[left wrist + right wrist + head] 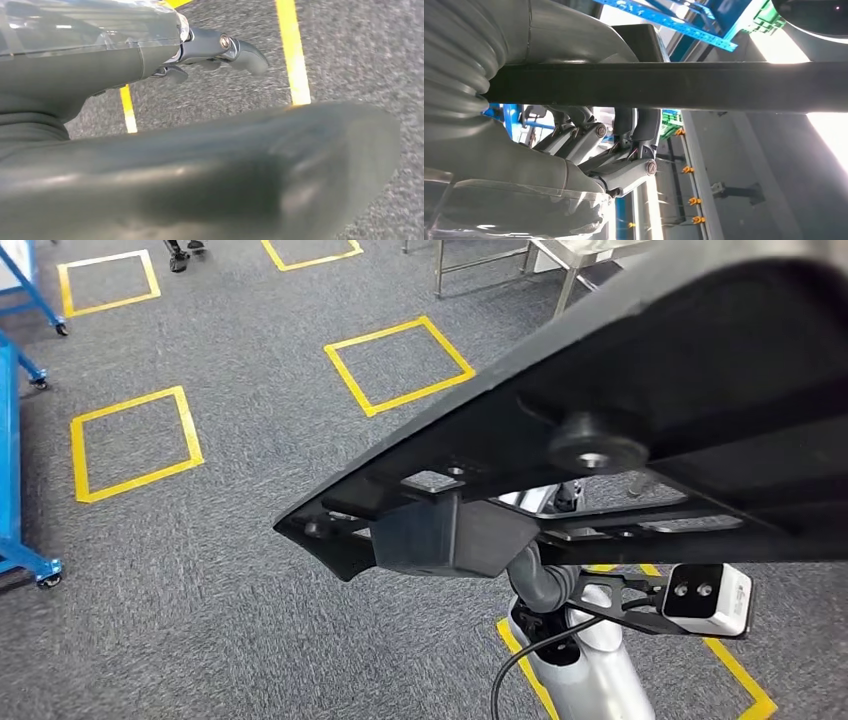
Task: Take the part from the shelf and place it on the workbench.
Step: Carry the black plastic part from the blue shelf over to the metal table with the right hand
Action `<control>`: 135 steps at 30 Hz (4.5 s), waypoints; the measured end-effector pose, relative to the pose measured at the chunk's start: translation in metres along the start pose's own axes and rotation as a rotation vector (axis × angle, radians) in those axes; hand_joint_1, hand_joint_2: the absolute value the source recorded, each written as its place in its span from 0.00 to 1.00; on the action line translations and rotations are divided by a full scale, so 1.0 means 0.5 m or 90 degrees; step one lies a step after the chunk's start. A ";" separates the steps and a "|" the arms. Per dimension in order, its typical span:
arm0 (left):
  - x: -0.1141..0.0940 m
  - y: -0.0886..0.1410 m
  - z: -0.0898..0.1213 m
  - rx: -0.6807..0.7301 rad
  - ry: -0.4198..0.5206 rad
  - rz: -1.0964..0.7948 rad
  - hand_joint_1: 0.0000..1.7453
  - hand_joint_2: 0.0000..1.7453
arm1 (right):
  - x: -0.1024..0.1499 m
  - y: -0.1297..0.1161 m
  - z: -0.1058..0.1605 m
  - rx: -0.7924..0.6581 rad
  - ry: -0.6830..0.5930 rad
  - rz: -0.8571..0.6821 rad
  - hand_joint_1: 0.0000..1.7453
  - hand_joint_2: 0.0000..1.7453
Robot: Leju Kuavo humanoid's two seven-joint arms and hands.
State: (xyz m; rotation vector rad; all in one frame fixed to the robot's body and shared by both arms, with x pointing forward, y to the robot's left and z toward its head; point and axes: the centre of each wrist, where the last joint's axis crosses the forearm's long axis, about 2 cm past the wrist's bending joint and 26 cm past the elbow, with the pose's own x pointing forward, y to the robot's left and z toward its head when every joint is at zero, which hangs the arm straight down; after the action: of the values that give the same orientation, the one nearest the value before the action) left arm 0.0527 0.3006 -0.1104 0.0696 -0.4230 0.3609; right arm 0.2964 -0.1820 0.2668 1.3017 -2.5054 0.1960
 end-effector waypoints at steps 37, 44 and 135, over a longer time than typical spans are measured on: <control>0.004 -0.010 -0.001 -0.011 -0.001 -0.006 0.00 0.00 | -0.022 -0.032 -0.045 -0.008 0.051 0.018 0.92 1.00; 0.009 -0.017 -0.002 -0.015 -0.002 -0.005 0.00 0.00 | -0.016 -0.026 -0.046 -0.010 0.038 0.024 0.92 1.00; 0.008 -0.010 -0.002 -0.045 0.006 0.004 0.00 0.00 | -0.018 -0.034 -0.022 -0.023 0.055 0.041 0.92 1.00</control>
State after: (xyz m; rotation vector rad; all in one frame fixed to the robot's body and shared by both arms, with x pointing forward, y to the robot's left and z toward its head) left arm 0.0585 0.2972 -0.1096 -0.0023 -0.4260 0.3522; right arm 0.3173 -0.1817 0.2739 1.1739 -2.4690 0.2165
